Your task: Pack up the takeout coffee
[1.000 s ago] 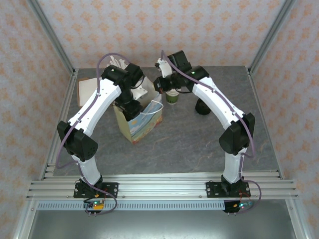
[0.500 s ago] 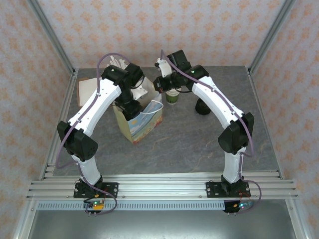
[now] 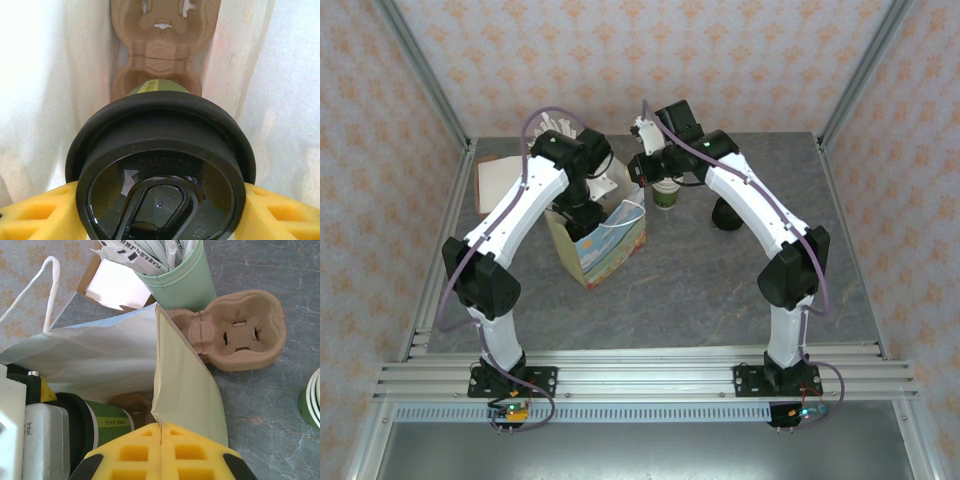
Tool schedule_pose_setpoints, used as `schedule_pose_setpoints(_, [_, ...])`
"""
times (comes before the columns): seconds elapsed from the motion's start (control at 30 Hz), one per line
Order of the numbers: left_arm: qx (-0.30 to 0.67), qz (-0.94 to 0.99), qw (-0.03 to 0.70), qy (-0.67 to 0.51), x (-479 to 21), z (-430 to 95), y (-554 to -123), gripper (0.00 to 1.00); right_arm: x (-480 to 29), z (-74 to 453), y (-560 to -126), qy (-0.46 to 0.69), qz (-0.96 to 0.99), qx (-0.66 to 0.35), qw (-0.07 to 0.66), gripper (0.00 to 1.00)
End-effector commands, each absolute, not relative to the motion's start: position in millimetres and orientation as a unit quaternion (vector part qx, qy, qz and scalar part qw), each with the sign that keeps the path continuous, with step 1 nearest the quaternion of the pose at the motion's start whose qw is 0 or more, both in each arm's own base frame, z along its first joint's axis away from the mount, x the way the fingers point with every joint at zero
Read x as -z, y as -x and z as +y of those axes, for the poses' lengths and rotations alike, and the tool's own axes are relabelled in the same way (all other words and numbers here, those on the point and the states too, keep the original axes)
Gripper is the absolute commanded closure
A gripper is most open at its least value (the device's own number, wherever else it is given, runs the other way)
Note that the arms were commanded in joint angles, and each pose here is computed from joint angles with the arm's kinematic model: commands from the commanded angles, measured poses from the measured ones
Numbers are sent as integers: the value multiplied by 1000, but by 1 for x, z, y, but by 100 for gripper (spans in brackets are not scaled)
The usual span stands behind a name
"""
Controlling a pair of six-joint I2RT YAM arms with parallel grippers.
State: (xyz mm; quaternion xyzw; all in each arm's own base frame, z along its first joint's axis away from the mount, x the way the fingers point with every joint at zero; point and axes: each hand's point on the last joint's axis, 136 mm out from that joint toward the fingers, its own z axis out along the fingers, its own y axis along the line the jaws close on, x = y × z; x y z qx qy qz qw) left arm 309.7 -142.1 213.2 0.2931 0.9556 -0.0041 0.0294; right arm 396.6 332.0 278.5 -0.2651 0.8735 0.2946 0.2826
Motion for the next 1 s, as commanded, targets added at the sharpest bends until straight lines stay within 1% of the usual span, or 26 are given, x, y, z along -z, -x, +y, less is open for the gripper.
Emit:
schedule_pose_setpoints(0.0, [-7,951,36,-307,-214,-142,-314,55,-277,331,-396,269,877,-284,279,99])
schedule_pose_setpoints(0.67, [-11,950,11,-311,-193,-139,-313,56,-276,330,-396,269,878,-280,278,100])
schedule_pose_setpoints(0.97, [-2,952,26,-304,-190,-136,-311,56,-275,330,-396,267,880,-278,279,100])
